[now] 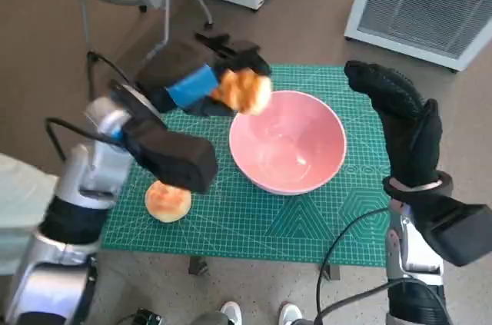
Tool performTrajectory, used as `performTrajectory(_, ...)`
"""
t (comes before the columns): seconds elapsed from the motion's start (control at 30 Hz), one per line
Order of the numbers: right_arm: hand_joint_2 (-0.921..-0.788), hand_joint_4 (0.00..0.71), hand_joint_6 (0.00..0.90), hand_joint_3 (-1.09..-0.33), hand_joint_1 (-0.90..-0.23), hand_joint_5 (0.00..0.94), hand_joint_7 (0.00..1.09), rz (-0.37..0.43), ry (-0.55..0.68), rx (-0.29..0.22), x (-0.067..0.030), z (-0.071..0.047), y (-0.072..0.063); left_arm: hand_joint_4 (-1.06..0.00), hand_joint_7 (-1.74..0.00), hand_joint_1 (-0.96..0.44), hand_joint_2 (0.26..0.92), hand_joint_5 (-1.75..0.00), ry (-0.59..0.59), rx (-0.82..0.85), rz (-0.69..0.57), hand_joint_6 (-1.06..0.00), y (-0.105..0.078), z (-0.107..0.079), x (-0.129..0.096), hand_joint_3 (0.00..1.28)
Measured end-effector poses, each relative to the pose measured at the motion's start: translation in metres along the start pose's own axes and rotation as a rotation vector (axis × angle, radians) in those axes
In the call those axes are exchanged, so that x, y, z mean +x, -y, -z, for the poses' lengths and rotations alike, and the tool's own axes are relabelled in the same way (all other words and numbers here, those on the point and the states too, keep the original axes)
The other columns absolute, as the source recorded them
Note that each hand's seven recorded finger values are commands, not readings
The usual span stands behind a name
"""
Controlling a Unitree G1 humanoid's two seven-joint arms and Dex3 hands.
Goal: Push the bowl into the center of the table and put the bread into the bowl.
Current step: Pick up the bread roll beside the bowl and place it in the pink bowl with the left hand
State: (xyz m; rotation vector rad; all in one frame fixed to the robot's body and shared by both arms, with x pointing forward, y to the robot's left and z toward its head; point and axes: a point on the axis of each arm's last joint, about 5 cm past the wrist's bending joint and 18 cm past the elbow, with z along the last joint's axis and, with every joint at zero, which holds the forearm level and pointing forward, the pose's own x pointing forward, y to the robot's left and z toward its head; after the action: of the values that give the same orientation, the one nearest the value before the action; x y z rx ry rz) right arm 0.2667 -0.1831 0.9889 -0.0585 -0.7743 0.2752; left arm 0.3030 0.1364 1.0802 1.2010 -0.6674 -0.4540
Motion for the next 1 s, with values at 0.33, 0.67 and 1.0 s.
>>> performTrajectory(0.33,-0.921,0.235,-0.001,-0.773,-0.601,0.001,0.56,0.002,-0.009,0.005,-0.0048,0.001,0.001,-0.75,-1.07,0.0,0.919,-1.19,0.086,-0.044,0.048,-0.63,0.014,-0.015,0.011,0.05)
performTrajectory(0.67,-0.921,0.235,-0.001,-0.778,-0.591,0.001,0.54,0.004,-0.007,-0.003,-0.0091,-0.001,0.002,-0.74,-1.14,0.0,0.92,-1.16,0.104,-0.082,0.131,-0.61,0.038,-0.019,0.022,0.06)
performTrajectory(1.0,-0.921,0.235,-0.001,-0.785,-0.577,0.001,0.53,0.011,-0.014,-0.011,-0.0126,-0.001,0.002,-0.3,-0.22,-0.07,0.885,-0.16,0.05,-0.12,0.22,-0.37,0.054,-0.016,0.026,0.03)
